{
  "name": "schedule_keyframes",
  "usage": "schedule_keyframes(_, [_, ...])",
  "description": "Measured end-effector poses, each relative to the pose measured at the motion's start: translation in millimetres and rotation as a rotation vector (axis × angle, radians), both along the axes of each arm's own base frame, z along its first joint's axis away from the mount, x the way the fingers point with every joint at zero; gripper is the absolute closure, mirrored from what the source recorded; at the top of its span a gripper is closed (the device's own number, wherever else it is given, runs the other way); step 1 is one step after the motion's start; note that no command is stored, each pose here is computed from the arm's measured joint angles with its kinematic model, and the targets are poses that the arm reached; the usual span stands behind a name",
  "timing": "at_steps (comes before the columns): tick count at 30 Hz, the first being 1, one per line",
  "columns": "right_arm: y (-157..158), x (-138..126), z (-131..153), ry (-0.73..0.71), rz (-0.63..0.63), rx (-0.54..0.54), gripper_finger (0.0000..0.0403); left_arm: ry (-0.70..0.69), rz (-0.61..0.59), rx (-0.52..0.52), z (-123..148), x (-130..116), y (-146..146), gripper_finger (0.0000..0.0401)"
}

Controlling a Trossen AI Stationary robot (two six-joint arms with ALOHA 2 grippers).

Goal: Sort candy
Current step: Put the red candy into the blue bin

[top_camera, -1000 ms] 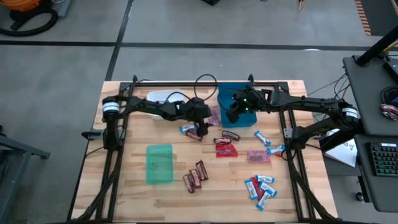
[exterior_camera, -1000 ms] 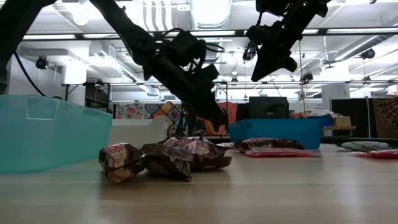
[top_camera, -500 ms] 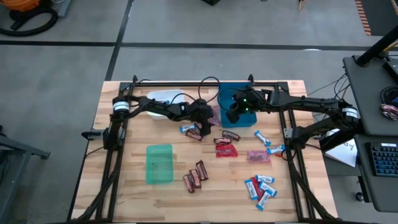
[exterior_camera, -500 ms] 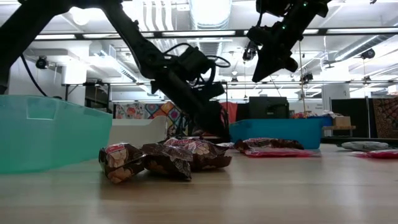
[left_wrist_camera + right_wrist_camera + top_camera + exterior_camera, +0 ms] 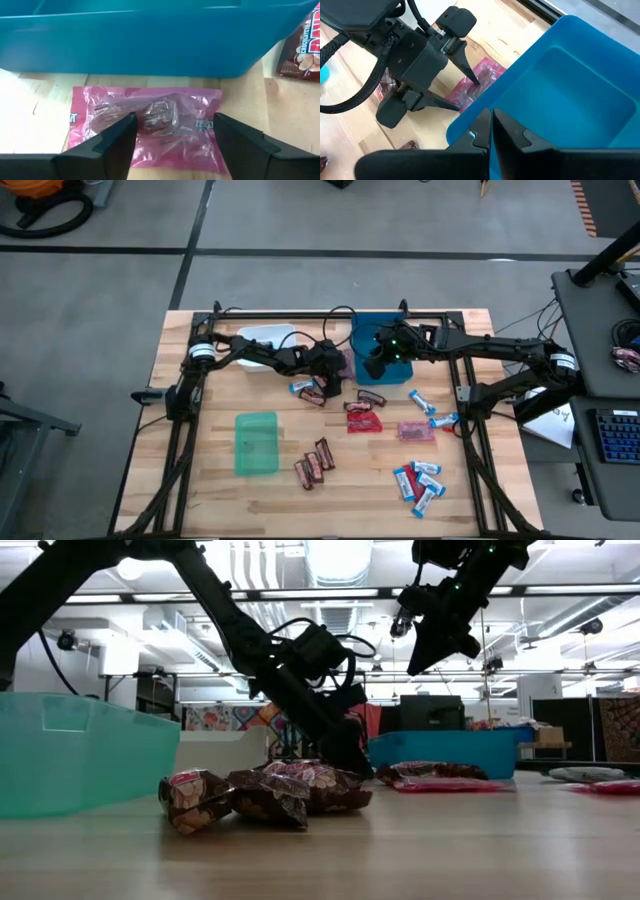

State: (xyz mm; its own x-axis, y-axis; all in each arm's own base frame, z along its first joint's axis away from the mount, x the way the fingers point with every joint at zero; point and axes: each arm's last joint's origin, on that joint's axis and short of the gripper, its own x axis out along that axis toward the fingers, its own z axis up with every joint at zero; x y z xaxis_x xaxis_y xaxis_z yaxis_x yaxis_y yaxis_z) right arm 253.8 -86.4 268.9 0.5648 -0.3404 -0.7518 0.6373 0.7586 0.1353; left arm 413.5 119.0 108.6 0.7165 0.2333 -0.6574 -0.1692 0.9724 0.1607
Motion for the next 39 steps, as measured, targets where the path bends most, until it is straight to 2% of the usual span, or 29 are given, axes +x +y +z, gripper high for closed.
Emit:
schedule_keyframes(4, [0, 0, 0, 0.0, 0.0, 0.0, 0.0394, 0.003, 0.001, 0.0, 0, 0, 0, 0.022])
schedule_keyframes(12, [0, 0, 0, -0.004, 0.004, -0.005, 0.0394, 0.006, 0.02, -0.026, 1, -1, 0, 0.0367])
schedule_keyframes(14, [0, 1, 1, -0.004, 0.02, -0.017, 0.0394, 0.011, 0.025, -0.05, 3, -3, -1, 0.0391])
schedule_keyframes(19, [4, 5, 3, -0.012, 0.105, -0.087, 0.0394, 0.037, 0.029, -0.084, 24, -12, -3, 0.0394])
schedule_keyframes(24, [19, 14, 8, -0.015, 0.292, -0.217, 0.0394, -0.022, -0.009, -0.101, 71, -24, -5, 0.0399])
schedule_keyframes(27, [33, 20, 11, -0.037, 0.394, -0.287, 0.0394, -0.069, -0.1, -0.153, 100, -35, -9, 0.04])
schedule_keyframes(32, [60, 29, 19, -0.104, 0.552, -0.398, 0.0394, -0.194, -0.318, -0.288, 144, -55, -17, 0.0401])
schedule_keyframes(36, [78, 33, 23, -0.154, 0.636, -0.445, 0.0394, -0.242, -0.427, -0.348, 160, -70, -27, 0.0401])
schedule_keyframes(39, [86, 33, 24, -0.162, 0.669, -0.455, 0.0386, -0.263, -0.445, -0.36, 165, -80, -32, 0.0401])
